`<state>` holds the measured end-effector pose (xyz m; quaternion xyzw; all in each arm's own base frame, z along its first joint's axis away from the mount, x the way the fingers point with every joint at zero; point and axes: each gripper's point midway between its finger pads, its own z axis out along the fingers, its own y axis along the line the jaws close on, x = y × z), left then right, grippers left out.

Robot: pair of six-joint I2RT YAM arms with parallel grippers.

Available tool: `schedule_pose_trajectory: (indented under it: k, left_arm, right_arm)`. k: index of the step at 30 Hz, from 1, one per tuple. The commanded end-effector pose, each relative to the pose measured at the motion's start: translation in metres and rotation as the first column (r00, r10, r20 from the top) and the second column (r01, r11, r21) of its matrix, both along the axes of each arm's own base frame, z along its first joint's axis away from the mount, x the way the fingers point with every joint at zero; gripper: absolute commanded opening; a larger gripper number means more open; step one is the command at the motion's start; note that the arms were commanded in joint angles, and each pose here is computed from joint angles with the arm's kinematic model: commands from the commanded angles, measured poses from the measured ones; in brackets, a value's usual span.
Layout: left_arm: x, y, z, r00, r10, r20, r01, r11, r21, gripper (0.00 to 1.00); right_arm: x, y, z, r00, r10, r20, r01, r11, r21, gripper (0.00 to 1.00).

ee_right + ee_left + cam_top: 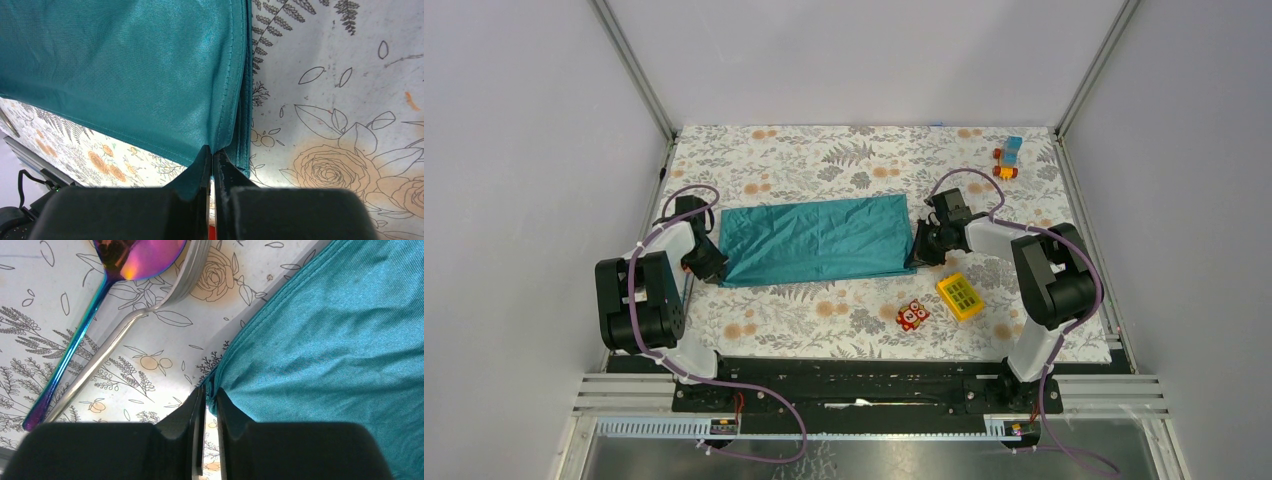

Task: Fold the napkin into a case and place the utensils inside
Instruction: Fold and flatten the napkin at the center of the board.

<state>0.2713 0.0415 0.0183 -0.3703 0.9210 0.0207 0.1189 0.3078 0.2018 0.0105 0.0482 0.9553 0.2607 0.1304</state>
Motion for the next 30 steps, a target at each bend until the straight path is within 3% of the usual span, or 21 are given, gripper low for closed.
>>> schedule_pose_trajectory:
  k: [1, 11, 19, 25, 30]
  left_arm:
    - [0.001, 0.012, 0.003, 1.0, 0.023, 0.006, -0.023, 0.999, 0.047, 0.21]
    - [0.003, 0.007, 0.033, 0.996, 0.035, 0.084, -0.038, 0.999, 0.034, 0.47]
    - [0.01, 0.001, 0.07, 0.981, -0.02, 0.191, 0.016, 1.0, 0.023, 0.68]
    - [0.026, -0.023, 0.071, 0.961, -0.114, 0.253, 0.139, 0.987, -0.085, 0.82]
    - [0.029, -0.033, 0.052, 0.966, -0.12, 0.231, 0.158, 0.975, -0.155, 0.87]
  right_arm:
    - [-0.001, 0.002, -0.001, 1.0, 0.02, 0.008, -0.02, 1.0, -0.004, 0.05]
    - [-0.003, -0.005, 0.03, 0.999, 0.024, 0.049, -0.022, 0.998, -0.058, 0.27]
    - [-0.006, -0.023, 0.059, 0.992, 0.035, 0.118, -0.018, 0.99, -0.141, 0.58]
    - [0.002, 0.007, 0.064, 0.993, 0.065, 0.097, -0.065, 0.998, -0.001, 0.65]
    - [0.009, 0.032, 0.057, 0.995, 0.072, 0.066, -0.08, 0.989, 0.121, 0.66]
